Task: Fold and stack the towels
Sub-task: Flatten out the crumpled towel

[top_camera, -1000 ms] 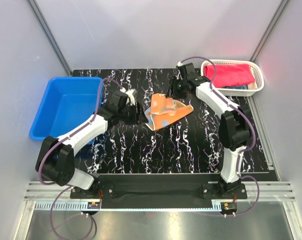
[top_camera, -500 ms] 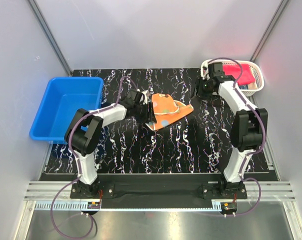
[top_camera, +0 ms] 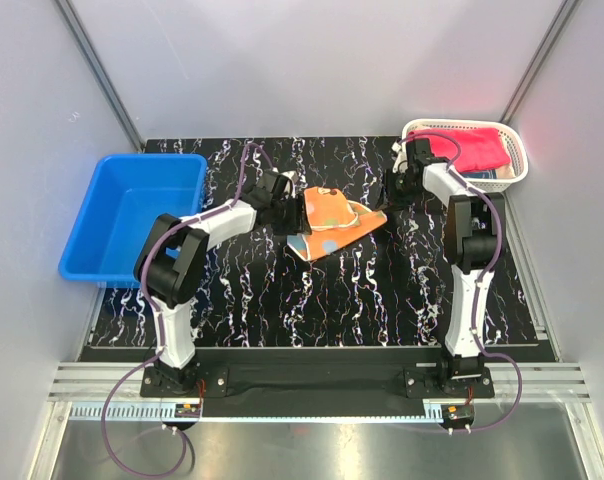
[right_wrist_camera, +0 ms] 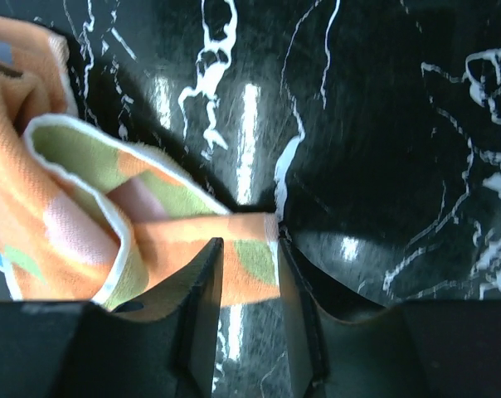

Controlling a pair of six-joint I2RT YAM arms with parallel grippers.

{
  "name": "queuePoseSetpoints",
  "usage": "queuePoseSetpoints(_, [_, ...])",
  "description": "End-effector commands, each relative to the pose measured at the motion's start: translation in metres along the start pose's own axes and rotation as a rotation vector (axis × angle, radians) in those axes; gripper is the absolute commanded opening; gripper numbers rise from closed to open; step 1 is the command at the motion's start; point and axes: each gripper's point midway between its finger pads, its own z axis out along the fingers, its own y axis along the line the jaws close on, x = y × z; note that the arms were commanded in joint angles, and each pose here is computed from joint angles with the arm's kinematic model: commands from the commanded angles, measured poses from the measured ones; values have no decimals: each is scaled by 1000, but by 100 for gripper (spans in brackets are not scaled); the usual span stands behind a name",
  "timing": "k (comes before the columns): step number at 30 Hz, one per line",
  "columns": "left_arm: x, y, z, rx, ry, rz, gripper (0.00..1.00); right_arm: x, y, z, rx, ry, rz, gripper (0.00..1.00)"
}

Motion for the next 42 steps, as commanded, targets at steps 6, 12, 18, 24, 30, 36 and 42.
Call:
queuePoseSetpoints(6, [-20,9,5,-54,-83,-26,52,-14,3,5,-40,-40,-58,39])
queuePoseSetpoints(12, [-20,10,13,-60,-79,-43,52,-24,-5,-7,33,-73,-73,43])
queuePoseSetpoints(18, [-20,8,21,-39,-62,-49,50,-30,-3,-6,18,-78,-69,44])
queuePoseSetpoints(24, [-14,9,29,-28,-36,-60,46,-17,-4,7,-4,-45,-52,33])
queuePoseSetpoints(30, [-12,8,30,-20,-28,-65,41,-5,-4,11,-20,-29,-34,14])
queuePoseSetpoints(36, [-19,3,20,-22,-42,-68,40,3,-4,11,-21,-14,-13,3])
queuePoseSetpoints(42, [-27,-2,9,-13,-79,-60,45,8,-1,7,-30,-18,-1,0])
